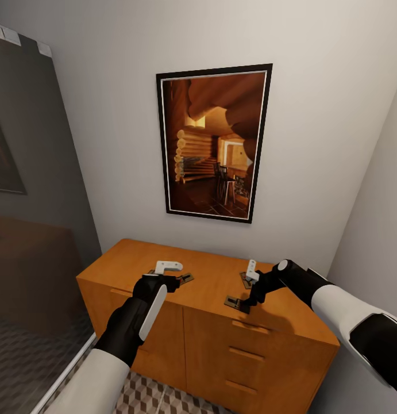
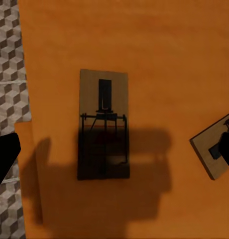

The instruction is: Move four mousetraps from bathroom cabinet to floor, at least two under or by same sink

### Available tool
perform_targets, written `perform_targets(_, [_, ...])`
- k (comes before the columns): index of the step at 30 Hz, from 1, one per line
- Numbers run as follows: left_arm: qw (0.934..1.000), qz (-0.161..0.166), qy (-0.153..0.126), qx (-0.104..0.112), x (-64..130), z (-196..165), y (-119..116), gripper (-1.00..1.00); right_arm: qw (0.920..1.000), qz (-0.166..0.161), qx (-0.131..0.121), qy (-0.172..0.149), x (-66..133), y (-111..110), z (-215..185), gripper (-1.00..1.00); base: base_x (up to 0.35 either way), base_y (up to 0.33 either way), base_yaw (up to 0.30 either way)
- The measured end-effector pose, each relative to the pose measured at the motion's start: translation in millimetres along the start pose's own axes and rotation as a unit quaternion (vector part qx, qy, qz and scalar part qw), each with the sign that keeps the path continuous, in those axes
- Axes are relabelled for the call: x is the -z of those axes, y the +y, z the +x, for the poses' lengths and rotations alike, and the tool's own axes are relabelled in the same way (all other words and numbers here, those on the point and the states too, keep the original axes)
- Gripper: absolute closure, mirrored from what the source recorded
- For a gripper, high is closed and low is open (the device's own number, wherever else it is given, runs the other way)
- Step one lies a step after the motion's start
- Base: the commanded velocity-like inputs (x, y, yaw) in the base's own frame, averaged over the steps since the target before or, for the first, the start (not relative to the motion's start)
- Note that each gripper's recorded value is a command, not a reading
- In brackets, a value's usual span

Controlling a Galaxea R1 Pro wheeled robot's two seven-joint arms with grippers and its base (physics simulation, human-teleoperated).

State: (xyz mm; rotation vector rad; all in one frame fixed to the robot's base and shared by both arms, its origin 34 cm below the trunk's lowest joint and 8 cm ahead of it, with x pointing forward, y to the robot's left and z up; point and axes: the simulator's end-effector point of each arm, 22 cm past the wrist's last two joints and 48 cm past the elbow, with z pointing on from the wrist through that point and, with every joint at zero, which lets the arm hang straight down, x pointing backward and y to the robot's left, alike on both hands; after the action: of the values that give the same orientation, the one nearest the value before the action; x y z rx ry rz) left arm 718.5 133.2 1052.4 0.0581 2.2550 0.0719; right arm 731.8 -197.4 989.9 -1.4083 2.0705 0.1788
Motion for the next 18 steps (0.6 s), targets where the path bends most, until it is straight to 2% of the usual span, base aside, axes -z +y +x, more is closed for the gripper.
perform_targets(18, [1.0,0.001,-0.001,-0.002,0.4,-0.5,-1.2,-1.0,0.9999,0.013,-0.001,-0.001,0.3,-6.0,-0.5,-1.0,0.0,0.0,0.0])
